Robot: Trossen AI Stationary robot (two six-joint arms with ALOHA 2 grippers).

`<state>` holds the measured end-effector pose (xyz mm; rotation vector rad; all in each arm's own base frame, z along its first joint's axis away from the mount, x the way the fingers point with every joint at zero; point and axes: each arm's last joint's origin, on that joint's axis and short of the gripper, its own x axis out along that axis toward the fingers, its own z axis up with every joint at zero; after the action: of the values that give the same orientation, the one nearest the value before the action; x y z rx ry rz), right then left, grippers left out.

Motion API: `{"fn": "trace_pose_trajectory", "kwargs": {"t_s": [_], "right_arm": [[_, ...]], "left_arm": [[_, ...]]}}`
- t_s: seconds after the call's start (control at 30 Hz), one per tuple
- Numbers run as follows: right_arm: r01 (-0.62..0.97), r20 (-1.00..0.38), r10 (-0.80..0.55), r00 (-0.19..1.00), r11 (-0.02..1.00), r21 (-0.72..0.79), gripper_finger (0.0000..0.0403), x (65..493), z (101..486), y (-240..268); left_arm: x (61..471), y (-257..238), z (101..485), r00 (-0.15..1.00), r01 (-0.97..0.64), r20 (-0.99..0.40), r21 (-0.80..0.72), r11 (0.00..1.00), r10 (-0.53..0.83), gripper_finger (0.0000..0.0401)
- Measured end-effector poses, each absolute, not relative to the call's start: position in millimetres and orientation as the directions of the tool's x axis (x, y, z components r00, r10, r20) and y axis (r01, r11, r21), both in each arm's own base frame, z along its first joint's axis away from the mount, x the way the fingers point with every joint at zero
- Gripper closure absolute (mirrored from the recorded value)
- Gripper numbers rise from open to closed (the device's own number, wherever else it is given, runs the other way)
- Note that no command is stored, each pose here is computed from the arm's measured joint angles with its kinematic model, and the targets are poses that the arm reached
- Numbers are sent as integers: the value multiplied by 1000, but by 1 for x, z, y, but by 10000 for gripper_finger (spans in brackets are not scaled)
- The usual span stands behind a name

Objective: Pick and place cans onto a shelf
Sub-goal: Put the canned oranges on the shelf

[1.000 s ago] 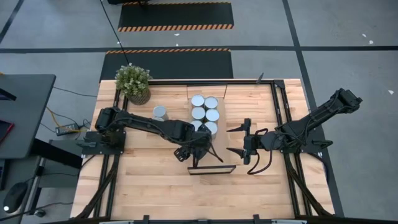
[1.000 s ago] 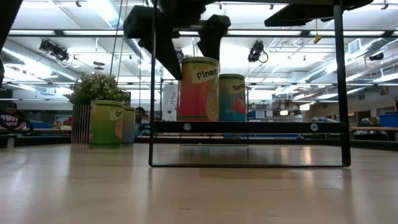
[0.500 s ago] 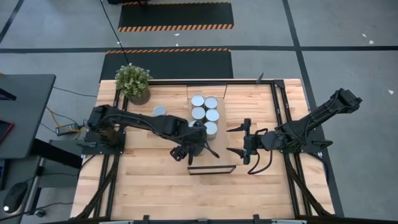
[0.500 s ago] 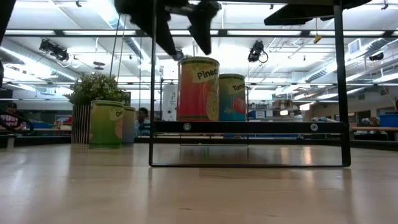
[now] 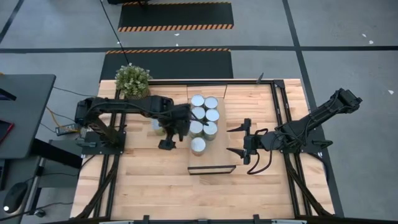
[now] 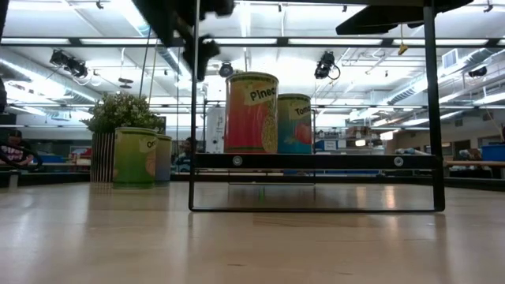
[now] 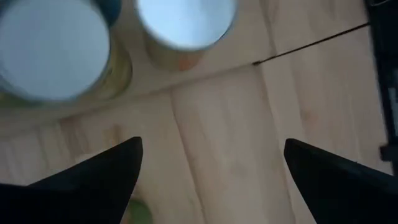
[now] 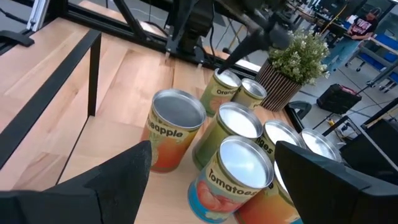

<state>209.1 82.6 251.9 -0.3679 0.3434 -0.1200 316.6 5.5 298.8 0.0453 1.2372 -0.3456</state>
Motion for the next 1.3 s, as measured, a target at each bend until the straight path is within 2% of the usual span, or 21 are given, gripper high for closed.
{"fn": "trace_pose_trajectory", "kwargs": {"t_s": [0.07,0.2,0.33,0.57,0.73,0.9,1.17,1.3], "right_arm": [[52,-309,-177,934,927,-372,54,209,252,83],[52,-309,-177,934,926,-373,54,209,252,83],[51,-310,-177,934,926,-373,54,209,252,83],[44,-326,-180,928,923,-382,54,208,250,82],[20,-334,-159,929,923,-385,54,208,249,83],[1,-333,-150,931,913,-409,54,208,249,83],[-21,-334,-131,933,909,-417,54,208,250,84],[-25,-335,-127,934,910,-414,54,208,250,84]], "left_arm": [[308,7,293,281,234,-933,-162,959,-226,3],[290,6,292,354,126,-915,-158,979,-193,3],[266,7,291,403,-89,-907,-173,981,-124,3],[228,-6,249,338,-438,-937,-240,866,-89,3],[211,-19,209,237,-573,-967,-216,790,-93,3],[206,-25,200,211,-605,-974,-192,773,-77,3],[205,-37,204,280,-688,-916,17,726,287,3],[201,-48,204,319,-714,-862,54,698,394,3]]}}
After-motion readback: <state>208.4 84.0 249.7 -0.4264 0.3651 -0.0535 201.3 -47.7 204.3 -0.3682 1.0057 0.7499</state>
